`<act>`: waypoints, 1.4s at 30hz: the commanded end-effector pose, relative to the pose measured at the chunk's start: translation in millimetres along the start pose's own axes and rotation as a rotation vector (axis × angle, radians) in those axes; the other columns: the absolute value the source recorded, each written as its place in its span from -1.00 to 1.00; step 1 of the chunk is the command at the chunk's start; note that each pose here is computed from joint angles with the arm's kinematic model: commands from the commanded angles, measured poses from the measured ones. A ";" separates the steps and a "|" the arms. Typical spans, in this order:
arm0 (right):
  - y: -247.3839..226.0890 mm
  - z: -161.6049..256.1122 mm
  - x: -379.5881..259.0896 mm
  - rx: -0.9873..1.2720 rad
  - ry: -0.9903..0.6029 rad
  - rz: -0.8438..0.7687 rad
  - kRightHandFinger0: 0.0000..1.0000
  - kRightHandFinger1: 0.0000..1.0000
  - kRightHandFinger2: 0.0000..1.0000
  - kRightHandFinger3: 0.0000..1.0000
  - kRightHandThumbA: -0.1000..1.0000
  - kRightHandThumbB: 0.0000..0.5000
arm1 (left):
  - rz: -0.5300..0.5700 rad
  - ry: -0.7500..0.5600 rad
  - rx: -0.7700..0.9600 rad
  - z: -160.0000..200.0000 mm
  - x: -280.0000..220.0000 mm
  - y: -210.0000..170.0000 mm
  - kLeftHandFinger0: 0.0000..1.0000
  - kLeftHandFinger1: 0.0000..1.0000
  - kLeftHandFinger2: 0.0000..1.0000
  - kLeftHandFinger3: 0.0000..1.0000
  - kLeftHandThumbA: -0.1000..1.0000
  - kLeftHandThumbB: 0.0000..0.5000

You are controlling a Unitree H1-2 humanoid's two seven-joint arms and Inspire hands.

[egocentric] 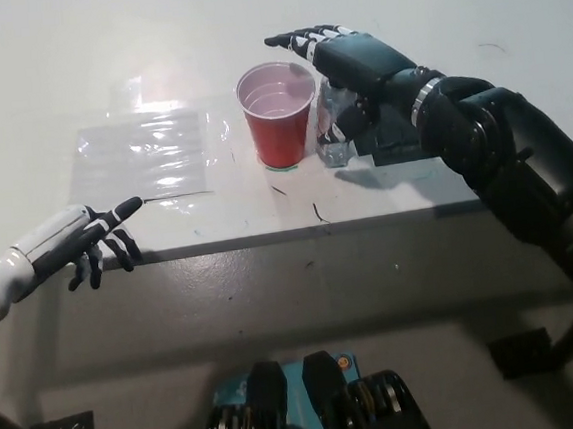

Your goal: The robot uses its right hand to press the hand soap kept in the middle of the table to get liquid hand soap out

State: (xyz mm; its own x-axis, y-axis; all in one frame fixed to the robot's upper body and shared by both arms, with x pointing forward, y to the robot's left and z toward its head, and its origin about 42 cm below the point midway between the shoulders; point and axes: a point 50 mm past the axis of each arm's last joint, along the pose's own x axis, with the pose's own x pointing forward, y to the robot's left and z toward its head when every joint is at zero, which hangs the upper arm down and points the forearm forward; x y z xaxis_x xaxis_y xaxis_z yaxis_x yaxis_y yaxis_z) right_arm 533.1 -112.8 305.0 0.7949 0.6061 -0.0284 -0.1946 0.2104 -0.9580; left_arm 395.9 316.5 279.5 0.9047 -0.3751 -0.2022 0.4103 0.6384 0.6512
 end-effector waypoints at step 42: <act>113.9 -30.9 -7.3 -0.104 0.176 0.194 1.00 1.00 1.00 1.00 1.00 1.00 | 0.026 -0.079 0.123 48.5 10.8 48.7 -0.85 -0.64 -0.29 0.25 1.00 -0.15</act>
State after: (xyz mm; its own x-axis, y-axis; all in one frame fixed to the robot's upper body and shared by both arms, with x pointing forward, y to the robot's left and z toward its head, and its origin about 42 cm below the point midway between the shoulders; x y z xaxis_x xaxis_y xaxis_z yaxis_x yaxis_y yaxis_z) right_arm 540.9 -96.8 272.0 0.8365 0.5480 0.0009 -0.0883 0.1364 -0.9867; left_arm 416.2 304.1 311.9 0.8924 -0.4169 -0.1724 0.4123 0.5986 0.6868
